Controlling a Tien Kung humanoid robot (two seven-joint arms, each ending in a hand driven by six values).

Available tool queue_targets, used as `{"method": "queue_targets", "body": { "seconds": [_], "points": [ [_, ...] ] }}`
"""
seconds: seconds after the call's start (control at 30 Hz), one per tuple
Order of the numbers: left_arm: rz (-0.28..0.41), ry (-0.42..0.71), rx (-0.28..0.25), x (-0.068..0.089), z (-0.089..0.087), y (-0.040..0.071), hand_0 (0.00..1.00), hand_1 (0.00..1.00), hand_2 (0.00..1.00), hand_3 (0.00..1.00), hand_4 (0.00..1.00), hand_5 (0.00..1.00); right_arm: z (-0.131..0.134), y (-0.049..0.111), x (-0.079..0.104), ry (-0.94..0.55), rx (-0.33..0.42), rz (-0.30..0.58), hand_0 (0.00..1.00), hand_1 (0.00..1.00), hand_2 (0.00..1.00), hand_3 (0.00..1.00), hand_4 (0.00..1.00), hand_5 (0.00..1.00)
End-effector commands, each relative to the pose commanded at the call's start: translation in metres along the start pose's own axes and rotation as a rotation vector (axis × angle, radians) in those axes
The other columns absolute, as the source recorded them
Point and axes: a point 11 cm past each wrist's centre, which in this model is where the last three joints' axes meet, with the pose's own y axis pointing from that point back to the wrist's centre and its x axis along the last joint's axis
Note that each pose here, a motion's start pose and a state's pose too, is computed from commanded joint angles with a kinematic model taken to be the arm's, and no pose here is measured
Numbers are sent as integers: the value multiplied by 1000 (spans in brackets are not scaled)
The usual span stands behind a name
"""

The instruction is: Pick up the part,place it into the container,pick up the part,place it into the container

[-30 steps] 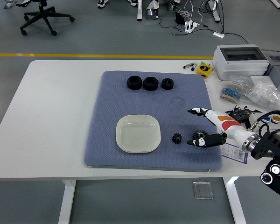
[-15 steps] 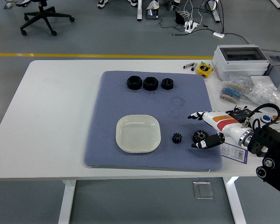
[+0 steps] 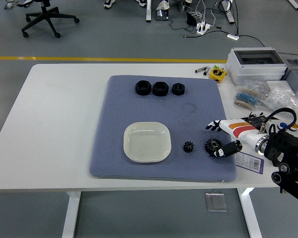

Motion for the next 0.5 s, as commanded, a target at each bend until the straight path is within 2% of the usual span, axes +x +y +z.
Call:
{"method": "queue_targets", "body": {
  "seconds": [0.03,0.07,0.23,0.27,0.4,0.43,0.5],
  "points": [
    [0,-1,0,0,0,0,857,823,850,613,553,789,1,0,-1,4,-2,-3,604,672,716,800,987,315],
    [0,-2,0,0,0,0,857,823,850,613,554,786,2,0,-1,7,-4,-6,483,608,682,766,968,299],
    [0,-4,3,0,-1,0,857,823,850,613,554,786,2,2,-6,12,1,-21,483,608,682,766,968,299],
    [0,-4,3,0,-1,0,857,821,849,612,553,785,2,2,-7,14,4,-24,436,574,657,690,943,291],
    [0,-6,5,-1,-1,0,857,821,849,612,553,785,0,2,-11,13,12,-30,436,574,657,690,943,291],
    [-1,-8,6,-1,-1,0,857,822,846,612,552,783,0,2,-12,12,15,-29,386,494,591,607,871,255],
    [-1,-9,6,-1,-1,0,857,822,846,612,552,783,-1,3,-12,13,20,-24,386,494,591,607,871,255]
  ]
}}
